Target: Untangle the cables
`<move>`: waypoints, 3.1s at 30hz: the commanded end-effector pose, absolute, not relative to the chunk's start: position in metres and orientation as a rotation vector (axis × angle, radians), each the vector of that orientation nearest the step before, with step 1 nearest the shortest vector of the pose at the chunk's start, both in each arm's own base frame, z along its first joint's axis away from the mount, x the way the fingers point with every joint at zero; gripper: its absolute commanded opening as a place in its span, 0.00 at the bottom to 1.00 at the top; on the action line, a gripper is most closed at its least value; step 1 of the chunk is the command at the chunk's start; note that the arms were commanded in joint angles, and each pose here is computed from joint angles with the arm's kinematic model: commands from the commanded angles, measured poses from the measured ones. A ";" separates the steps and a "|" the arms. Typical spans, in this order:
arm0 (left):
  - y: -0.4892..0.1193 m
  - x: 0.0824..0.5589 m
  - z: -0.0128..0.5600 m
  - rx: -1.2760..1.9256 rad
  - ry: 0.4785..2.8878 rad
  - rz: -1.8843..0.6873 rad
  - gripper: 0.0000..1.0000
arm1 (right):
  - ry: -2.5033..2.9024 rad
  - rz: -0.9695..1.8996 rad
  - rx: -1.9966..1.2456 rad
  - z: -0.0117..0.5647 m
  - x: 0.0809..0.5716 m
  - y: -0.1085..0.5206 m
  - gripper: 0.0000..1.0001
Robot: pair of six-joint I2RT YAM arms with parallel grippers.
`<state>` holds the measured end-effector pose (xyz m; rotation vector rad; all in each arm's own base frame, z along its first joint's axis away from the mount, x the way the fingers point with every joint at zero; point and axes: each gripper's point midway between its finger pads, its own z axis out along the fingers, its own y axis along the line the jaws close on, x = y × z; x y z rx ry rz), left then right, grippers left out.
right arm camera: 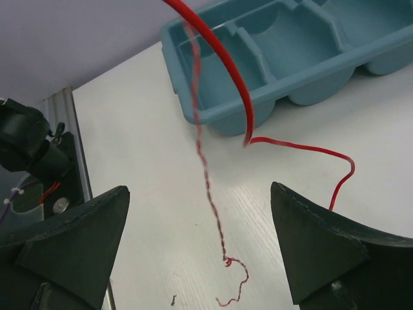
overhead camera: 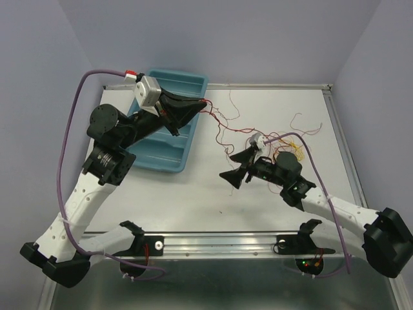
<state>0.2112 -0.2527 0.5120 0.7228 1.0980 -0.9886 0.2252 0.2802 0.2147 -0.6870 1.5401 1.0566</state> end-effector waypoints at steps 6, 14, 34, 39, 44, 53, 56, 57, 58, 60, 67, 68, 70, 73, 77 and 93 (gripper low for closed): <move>-0.258 0.193 0.529 0.784 1.022 -1.068 0.00 | 1.417 0.831 -0.463 0.263 0.270 0.272 0.86; -0.258 0.209 0.522 0.746 1.089 -1.025 0.00 | 1.371 0.857 -0.448 0.278 0.260 0.267 0.01; -0.304 0.348 0.390 0.678 1.453 -0.951 0.00 | 1.295 0.963 -0.418 0.476 0.261 0.282 0.00; -0.294 0.350 0.380 0.678 1.424 -1.005 0.03 | 1.135 0.995 -0.443 0.580 0.263 0.292 0.00; -0.311 0.351 0.352 0.758 1.446 -1.117 0.37 | 0.966 0.981 -0.408 0.658 0.255 0.281 0.01; -0.333 0.334 0.312 0.946 1.393 -1.311 0.78 | 0.911 0.978 -0.352 0.687 0.261 0.277 0.01; -0.329 0.333 0.315 0.933 1.368 -1.286 0.78 | 0.924 0.976 -0.352 0.682 0.265 0.280 0.00; -0.325 0.333 0.321 0.921 1.354 -1.265 0.79 | 0.927 0.975 -0.350 0.681 0.265 0.281 0.01; -0.322 0.335 0.323 0.903 1.356 -1.247 0.79 | 0.938 0.962 -0.335 0.679 0.269 0.279 0.01; -0.310 0.342 0.332 0.829 1.356 -1.185 0.80 | 0.938 0.947 -0.324 0.679 0.270 0.276 0.01; -0.275 0.383 0.336 0.570 1.478 -1.017 0.86 | 0.924 0.886 -0.259 0.685 0.270 0.255 0.01; -0.276 0.383 0.335 0.577 1.479 -1.025 0.86 | 0.915 0.884 -0.249 0.689 0.268 0.252 0.01; -0.280 0.384 0.327 0.586 1.496 -1.051 0.85 | 0.886 0.880 -0.243 0.698 0.262 0.246 0.01; -0.279 0.389 0.326 0.586 1.503 -1.054 0.86 | 0.862 0.860 -0.183 0.711 0.257 0.229 0.01; -0.277 0.374 0.338 0.637 1.437 -1.084 0.89 | 0.872 0.816 -0.160 0.707 0.258 0.219 0.01; -0.238 0.385 0.378 0.442 1.432 -0.873 0.99 | 0.872 0.721 -0.087 0.699 0.265 0.199 0.01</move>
